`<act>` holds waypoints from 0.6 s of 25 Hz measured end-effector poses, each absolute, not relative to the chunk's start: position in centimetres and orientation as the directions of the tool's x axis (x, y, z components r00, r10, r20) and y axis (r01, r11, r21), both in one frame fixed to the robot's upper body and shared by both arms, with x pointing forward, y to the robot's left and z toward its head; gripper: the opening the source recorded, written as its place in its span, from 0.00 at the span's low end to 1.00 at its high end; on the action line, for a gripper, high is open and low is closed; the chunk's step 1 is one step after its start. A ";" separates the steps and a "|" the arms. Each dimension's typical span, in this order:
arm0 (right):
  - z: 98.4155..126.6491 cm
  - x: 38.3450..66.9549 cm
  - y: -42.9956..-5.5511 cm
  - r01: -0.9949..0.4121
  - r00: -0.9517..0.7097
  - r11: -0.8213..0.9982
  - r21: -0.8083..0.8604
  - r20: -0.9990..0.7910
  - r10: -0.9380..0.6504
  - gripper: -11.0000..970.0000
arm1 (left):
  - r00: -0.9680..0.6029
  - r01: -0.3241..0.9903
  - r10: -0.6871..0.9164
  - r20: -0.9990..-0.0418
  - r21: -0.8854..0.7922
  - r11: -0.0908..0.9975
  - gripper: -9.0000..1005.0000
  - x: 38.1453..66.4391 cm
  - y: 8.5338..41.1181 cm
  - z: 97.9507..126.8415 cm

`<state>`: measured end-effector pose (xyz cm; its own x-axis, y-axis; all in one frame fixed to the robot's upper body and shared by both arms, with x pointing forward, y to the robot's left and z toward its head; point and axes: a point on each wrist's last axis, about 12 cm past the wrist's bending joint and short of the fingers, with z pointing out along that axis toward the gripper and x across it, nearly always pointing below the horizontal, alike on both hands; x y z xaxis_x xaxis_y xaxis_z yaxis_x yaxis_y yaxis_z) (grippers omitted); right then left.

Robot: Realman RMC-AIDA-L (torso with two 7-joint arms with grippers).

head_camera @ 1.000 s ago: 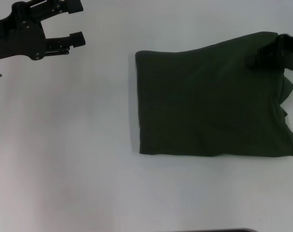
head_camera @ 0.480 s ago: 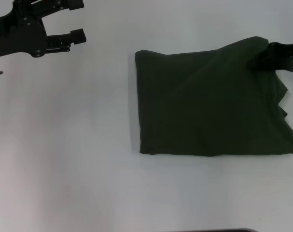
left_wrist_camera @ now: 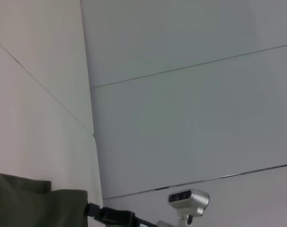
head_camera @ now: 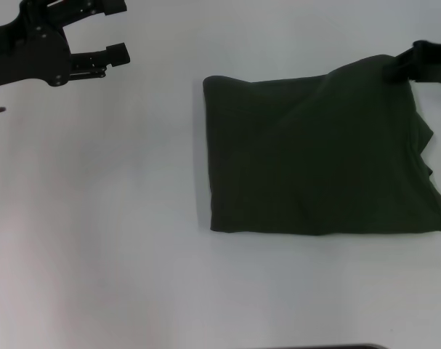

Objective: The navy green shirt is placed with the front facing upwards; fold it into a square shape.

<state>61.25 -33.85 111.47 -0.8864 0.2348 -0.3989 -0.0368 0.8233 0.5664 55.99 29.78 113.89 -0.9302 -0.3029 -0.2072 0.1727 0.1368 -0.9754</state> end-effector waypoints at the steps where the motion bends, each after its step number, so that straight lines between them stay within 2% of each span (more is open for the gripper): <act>1: 112.0 61.2 -34.1 -0.034 -0.886 0.820 0.572 -0.397 0.240 0.17 | -0.930 0.174 -0.302 -0.208 -0.975 0.136 0.90 56.0 29.8 113.9; 5: 114.9 60.6 -35.0 -0.065 -0.873 0.766 0.639 -0.408 0.267 0.17 | -0.930 0.177 -0.301 -0.211 -0.975 0.135 0.90 56.0 29.8 114.0; 8: 116.1 60.4 -34.4 -0.113 -0.882 0.700 0.705 -0.396 0.256 0.17 | -0.930 0.181 -0.300 -0.214 -0.974 0.134 0.90 56.1 29.8 114.1; 11: 115.5 60.5 -32.5 -0.149 -0.908 0.685 0.713 -0.373 0.191 0.18 | -0.926 0.185 -0.308 -0.218 -0.974 0.131 0.90 56.1 30.0 114.2; 15: 113.3 60.8 -29.9 -0.158 -0.935 0.710 0.687 -0.334 0.116 0.18 | -0.921 0.190 -0.319 -0.222 -0.973 0.130 0.90 56.1 30.3 114.3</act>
